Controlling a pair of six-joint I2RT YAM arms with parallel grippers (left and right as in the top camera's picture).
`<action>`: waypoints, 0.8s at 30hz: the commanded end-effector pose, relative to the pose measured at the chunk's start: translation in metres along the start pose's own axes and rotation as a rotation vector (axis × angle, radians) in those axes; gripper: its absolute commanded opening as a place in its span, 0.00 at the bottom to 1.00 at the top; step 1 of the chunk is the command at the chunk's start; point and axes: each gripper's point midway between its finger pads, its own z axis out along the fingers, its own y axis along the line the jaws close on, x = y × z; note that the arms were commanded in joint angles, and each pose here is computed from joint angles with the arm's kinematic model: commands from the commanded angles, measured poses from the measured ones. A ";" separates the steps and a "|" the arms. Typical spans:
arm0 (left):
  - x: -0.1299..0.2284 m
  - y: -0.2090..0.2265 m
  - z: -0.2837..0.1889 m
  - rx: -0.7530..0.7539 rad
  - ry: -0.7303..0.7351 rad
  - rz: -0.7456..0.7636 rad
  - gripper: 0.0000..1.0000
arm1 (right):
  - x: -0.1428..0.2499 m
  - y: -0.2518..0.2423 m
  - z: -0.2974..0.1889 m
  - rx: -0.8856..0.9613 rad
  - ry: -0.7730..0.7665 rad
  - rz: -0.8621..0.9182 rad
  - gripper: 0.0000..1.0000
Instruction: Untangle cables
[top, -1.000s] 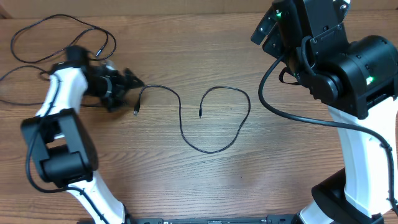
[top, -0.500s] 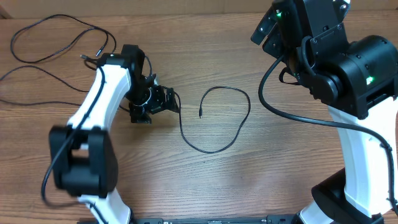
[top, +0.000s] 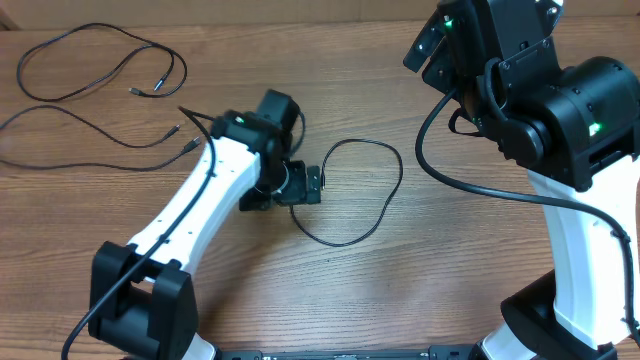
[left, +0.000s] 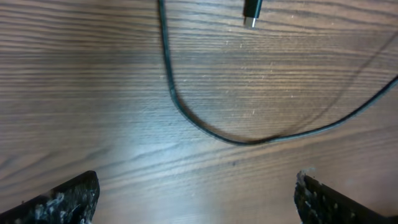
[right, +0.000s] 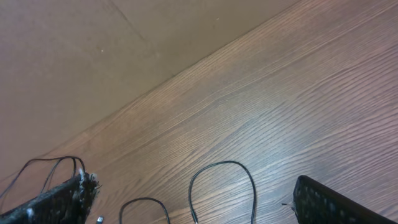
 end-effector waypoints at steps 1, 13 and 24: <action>-0.001 0.001 0.020 -0.038 -0.025 -0.091 1.00 | -0.003 -0.002 -0.001 0.006 -0.014 0.000 1.00; -0.005 0.015 0.067 -0.038 -0.098 -0.183 0.91 | -0.004 0.002 -0.001 -0.013 -0.014 0.007 1.00; -0.013 0.039 0.089 -0.141 -0.171 -0.204 0.76 | -0.026 -0.029 0.008 0.099 -0.071 0.010 1.00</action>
